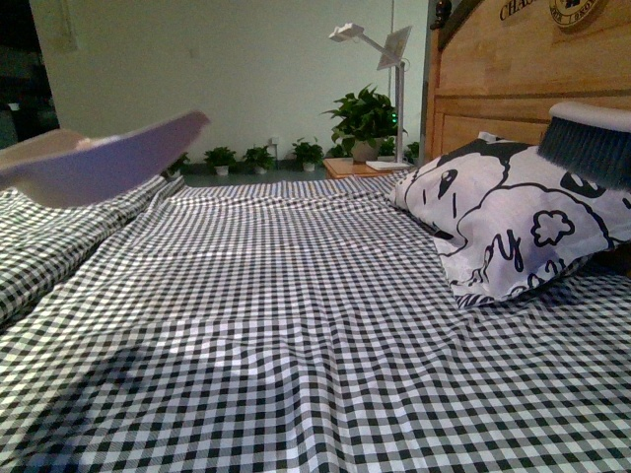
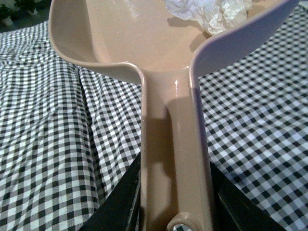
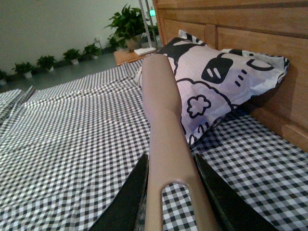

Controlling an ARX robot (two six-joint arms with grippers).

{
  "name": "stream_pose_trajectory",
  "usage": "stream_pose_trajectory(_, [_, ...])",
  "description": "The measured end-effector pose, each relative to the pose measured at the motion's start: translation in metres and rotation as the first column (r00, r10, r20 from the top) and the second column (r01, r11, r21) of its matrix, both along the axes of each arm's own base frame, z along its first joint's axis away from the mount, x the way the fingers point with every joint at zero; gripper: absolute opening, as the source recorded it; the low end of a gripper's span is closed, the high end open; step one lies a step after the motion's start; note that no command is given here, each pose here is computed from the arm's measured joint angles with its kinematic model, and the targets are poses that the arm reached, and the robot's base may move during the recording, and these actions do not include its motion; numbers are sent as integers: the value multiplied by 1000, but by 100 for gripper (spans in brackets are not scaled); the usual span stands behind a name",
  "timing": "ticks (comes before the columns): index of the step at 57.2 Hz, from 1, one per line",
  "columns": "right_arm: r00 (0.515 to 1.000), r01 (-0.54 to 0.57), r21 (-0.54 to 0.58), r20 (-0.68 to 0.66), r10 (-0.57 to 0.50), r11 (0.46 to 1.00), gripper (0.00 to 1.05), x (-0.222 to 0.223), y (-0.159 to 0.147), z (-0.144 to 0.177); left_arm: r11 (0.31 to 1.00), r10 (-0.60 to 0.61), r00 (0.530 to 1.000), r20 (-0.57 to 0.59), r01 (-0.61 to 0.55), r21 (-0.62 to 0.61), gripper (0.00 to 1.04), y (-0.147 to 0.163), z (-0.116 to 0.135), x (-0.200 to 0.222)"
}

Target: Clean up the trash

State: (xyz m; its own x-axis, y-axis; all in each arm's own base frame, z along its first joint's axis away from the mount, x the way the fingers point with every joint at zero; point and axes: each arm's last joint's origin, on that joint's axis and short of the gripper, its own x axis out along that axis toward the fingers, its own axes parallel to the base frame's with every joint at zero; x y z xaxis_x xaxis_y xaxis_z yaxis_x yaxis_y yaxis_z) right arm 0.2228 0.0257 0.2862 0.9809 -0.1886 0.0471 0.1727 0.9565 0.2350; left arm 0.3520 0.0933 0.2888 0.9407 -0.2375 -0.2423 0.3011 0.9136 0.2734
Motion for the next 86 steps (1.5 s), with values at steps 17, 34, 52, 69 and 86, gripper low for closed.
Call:
stream_pose_trajectory(17, [994,24,16,103,-26,1000,23,-24,-2,23,995,24,996,81,-16,-102,28,1,36,-52])
stream_pose_trajectory(34, [991,18,10,133,-19,1000,23,-42,4,20,984,41,996,86,-25,-178,28,0,36,-107])
stream_pose_trajectory(52, [989,27,23,144,-30,999,23,-54,6,17,972,37,998,42,-26,-233,28,-6,27,-141])
stream_pose_trajectory(69, [993,46,16,110,-47,999,23,-55,7,13,970,42,999,26,-35,-239,28,-6,21,-142])
stream_pose_trajectory(86, [993,46,16,111,-47,999,23,-55,7,13,970,42,999,26,-34,-239,28,-6,21,-142])
